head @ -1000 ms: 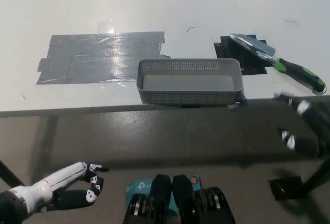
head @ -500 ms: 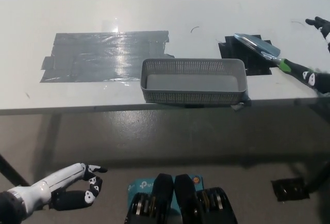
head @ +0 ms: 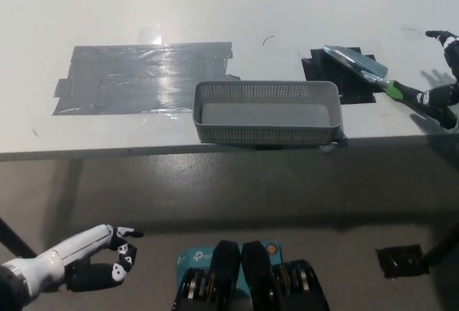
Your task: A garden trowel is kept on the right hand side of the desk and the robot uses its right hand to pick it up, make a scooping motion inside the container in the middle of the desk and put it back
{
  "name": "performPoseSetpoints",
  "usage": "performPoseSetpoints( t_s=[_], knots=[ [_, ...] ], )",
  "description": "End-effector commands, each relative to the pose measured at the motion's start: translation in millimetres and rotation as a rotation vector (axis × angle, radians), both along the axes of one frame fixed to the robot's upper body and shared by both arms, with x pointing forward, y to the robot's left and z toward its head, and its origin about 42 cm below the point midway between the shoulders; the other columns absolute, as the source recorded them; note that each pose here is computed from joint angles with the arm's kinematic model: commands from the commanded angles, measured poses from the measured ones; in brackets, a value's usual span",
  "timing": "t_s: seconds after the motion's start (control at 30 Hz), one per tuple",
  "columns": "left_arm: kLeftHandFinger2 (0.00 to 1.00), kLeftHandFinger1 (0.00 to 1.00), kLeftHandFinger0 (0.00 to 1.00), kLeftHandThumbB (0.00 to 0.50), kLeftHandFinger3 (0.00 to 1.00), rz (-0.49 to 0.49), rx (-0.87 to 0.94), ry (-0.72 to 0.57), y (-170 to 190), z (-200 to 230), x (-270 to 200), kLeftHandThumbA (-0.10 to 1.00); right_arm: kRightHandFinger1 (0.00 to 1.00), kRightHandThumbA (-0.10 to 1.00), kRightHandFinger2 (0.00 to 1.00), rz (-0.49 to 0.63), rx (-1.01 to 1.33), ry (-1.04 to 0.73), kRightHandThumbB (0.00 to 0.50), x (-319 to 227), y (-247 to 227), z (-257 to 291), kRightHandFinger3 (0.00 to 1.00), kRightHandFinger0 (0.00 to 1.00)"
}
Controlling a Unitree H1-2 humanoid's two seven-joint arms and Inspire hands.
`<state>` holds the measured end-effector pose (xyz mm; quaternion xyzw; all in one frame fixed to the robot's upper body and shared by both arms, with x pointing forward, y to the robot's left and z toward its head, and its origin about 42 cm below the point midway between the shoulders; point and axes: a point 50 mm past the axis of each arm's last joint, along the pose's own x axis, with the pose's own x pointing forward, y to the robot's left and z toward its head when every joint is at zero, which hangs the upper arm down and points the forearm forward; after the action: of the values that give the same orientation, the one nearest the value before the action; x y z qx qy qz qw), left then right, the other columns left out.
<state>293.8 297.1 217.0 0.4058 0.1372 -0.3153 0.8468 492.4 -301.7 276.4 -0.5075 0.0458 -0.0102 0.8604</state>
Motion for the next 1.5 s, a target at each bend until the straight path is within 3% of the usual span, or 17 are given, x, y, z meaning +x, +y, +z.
performPoseSetpoints(
  t_s=[0.0,0.1,0.23,0.33,0.57,0.83,0.87,1.03,1.2,1.47],
  knots=[
    [0.98,0.9,0.99,0.299,1.0,0.003,0.013,-0.014,2,9,0,1.0,1.0,0.92,1.0,-0.014,0.058,-0.05,0.5,15,3,29,1.0,1.0],
    [0.98,0.9,0.99,0.291,1.0,-0.002,0.011,-0.017,1,10,0,1.0,1.0,0.9,1.0,-0.01,0.041,-0.04,0.5,18,7,28,1.0,1.0],
    [0.99,0.92,1.0,0.303,1.0,-0.003,0.013,-0.012,0,10,1,1.0,1.0,0.8,1.0,-0.015,0.088,-0.021,0.5,21,6,26,1.0,1.0],
    [0.98,0.92,1.0,0.273,1.0,0.007,-0.003,-0.013,-1,9,0,1.0,1.0,0.81,1.0,-0.008,0.083,0.02,0.5,22,2,19,1.0,1.0],
    [1.0,0.93,1.0,0.284,1.0,0.009,-0.005,-0.012,-1,9,-2,1.0,1.0,0.73,1.0,-0.047,0.031,0.1,0.496,25,-22,-4,1.0,1.0],
    [1.0,0.95,1.0,0.269,1.0,0.007,0.011,-0.013,-4,12,-1,1.0,1.0,0.79,1.0,-0.079,-0.018,0.163,0.5,39,-35,-12,1.0,1.0],
    [0.99,0.95,1.0,0.254,1.0,0.005,0.011,-0.013,-5,12,-1,1.0,1.0,0.77,1.0,-0.073,-0.019,0.166,0.483,41,-31,-14,1.0,1.0],
    [1.0,0.98,1.0,0.252,1.0,0.007,0.022,-0.009,-8,15,0,1.0,1.0,0.75,1.0,-0.053,-0.056,0.185,0.49,46,-15,-15,1.0,1.0],
    [0.99,0.96,1.0,0.276,1.0,0.0,0.024,-0.018,-9,18,1,1.0,1.0,0.73,1.0,-0.036,-0.064,0.194,0.483,51,3,-11,1.0,1.0],
    [0.98,0.95,1.0,0.248,1.0,-0.012,0.028,-0.026,-12,23,3,1.0,1.0,0.74,1.0,0.034,-0.092,0.182,0.487,57,23,-2,1.0,1.0]
  ],
)
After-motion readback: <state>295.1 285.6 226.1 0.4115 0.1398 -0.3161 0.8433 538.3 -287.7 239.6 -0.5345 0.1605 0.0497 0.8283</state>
